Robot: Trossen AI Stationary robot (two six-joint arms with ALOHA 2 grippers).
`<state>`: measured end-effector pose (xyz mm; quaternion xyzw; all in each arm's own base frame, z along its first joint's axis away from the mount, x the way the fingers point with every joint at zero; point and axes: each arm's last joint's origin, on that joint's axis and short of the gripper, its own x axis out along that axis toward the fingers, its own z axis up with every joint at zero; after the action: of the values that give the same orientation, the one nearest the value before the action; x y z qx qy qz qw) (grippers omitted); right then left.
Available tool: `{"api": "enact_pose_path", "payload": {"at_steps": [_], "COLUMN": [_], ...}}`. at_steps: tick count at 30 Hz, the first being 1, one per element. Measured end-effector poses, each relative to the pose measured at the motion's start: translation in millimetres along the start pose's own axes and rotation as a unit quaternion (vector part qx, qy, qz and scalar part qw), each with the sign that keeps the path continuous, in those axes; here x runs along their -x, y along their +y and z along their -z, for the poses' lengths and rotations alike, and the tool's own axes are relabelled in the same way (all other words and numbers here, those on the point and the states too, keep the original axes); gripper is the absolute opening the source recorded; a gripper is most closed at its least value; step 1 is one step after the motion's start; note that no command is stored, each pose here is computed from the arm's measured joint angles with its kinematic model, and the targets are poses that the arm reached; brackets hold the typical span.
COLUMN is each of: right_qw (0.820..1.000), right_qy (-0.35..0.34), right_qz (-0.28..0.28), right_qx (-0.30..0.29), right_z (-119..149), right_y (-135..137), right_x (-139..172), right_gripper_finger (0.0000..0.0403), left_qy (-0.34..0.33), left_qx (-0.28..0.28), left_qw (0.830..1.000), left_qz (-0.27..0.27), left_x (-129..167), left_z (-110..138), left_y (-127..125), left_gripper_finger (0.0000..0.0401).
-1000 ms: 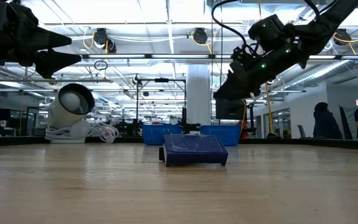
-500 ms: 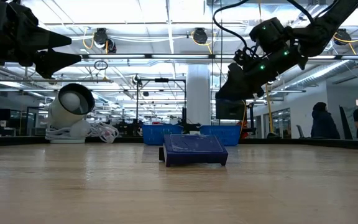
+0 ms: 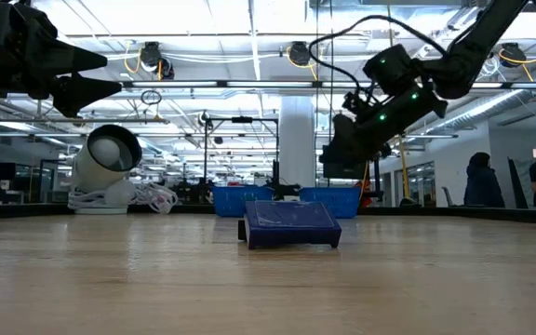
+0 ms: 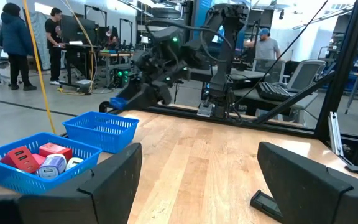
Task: Pick & Place Office items
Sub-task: Put the top blue digital clock into the right basket
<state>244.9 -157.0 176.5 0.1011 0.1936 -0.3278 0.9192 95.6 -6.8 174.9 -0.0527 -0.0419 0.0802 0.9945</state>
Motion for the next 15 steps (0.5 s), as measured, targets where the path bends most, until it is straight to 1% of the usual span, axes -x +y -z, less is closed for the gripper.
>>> {"api": "enact_pose_path", "payload": {"at_steps": [3, 7, 15], "right_qw": [1.000, 1.000, 0.999], "right_qy": [-0.002, 0.007, 0.033], "right_qz": [0.006, 0.015, 0.033], "right_qx": [-0.002, -0.004, -0.011], "right_z": [-5.3, -6.0, 5.1], "right_y": [-2.1, -7.5, -17.7], "right_x": [-11.2, -23.1, -35.6], "right_gripper_finger": [0.0294, 0.0294, 0.0294], "left_qy": [0.000, 0.000, 0.000], "left_qx": [0.000, 0.000, 0.000], "left_qw": [1.000, 1.000, 1.000], "left_qz": [0.000, 0.000, 0.000], "left_x": [0.0, 0.0, 0.0], "left_z": [0.0, 0.0, 0.0], "left_y": [0.0, 0.0, 0.0], "left_gripper_finger": [0.0324, 0.0324, 0.0324]}}
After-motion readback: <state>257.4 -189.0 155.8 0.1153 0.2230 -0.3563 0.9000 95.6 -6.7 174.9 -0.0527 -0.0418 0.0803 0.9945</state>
